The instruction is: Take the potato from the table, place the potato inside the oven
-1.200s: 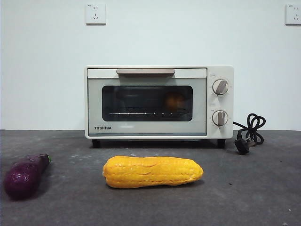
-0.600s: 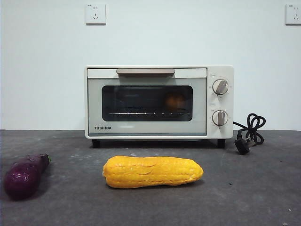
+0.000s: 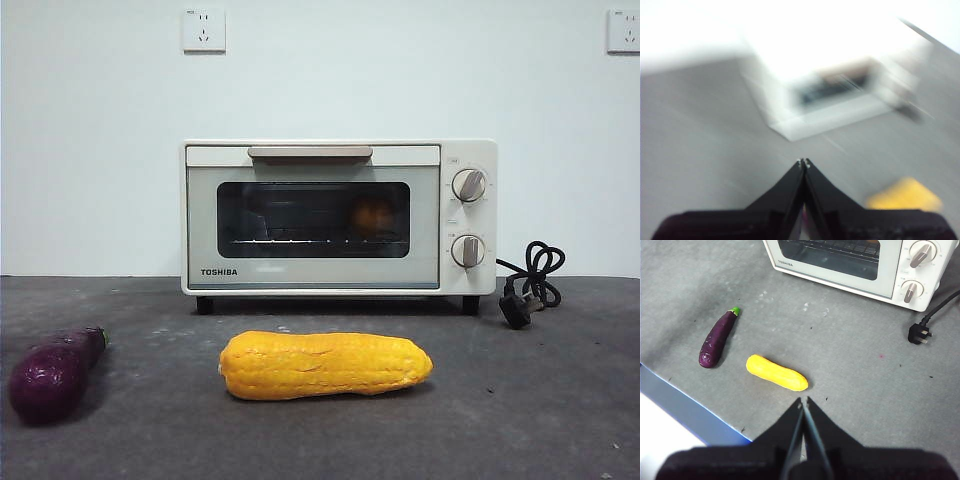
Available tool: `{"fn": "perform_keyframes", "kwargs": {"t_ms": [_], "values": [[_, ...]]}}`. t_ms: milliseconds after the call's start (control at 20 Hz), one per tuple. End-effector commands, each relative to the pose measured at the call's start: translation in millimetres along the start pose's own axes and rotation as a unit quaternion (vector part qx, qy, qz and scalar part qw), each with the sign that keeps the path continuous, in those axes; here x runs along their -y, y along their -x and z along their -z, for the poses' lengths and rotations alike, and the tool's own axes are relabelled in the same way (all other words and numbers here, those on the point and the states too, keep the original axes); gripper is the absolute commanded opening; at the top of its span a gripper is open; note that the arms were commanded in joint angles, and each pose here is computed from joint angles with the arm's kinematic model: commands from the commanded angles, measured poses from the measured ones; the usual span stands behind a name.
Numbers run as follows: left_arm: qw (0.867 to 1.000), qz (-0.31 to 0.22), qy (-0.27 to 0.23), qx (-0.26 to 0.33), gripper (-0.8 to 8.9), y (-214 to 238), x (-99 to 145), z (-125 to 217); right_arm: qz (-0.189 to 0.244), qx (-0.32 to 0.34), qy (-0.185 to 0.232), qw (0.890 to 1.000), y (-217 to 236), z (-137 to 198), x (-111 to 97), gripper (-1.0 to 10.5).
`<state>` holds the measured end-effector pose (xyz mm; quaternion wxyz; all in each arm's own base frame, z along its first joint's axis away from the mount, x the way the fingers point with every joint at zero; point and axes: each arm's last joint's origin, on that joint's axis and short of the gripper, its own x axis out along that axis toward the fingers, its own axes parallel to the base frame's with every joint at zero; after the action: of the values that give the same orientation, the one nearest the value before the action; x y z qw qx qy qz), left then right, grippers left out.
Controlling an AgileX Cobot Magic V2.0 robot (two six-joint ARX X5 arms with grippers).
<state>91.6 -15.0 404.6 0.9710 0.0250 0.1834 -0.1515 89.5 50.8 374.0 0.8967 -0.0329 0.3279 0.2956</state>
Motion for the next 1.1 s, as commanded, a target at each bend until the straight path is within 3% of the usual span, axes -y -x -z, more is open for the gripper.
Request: {"fn": "perform_keyframes", "kwargs": {"t_ms": [50, 200, 350, 550, 750, 950, 1100], "values": [[0.994, -0.047, -0.034, 0.089, -0.04, 11, -4, 0, -0.001, 0.002, 0.002, 1.0, 0, 0, 0, 0.0], [0.97, -0.117, -0.059, 0.203, -0.04, 18, -6, 24, 0.0, 0.002, 0.002, 1.0, 0, 0, 0, 0.0], [0.945, -0.208, -0.053, 0.246, -0.04, 2, -13, 70, -0.001, 0.002, 0.002, 1.0, 0, 0, 0, 0.0], [0.945, -0.257, -0.032, 0.198, -0.04, -31, -19, 142, -0.001, 0.002, 0.002, 1.0, 0, 0, 0, 0.0], [0.953, -0.263, -0.014, 0.15, -0.04, -65, -25, 201, -0.001, 0.002, 0.002, 1.0, 0, 0, 0, 0.0], [0.96, -0.254, 0.014, 0.112, -0.04, -87, -28, 234, 0.0, 0.002, 0.002, 1.0, 1, 0, 0, 0.0], [0.963, -0.254, 0.018, 0.091, -0.04, -89, -28, 240, 0.002, 0.001, 0.002, 1.0, 1, 0, 0, 0.0]]}}
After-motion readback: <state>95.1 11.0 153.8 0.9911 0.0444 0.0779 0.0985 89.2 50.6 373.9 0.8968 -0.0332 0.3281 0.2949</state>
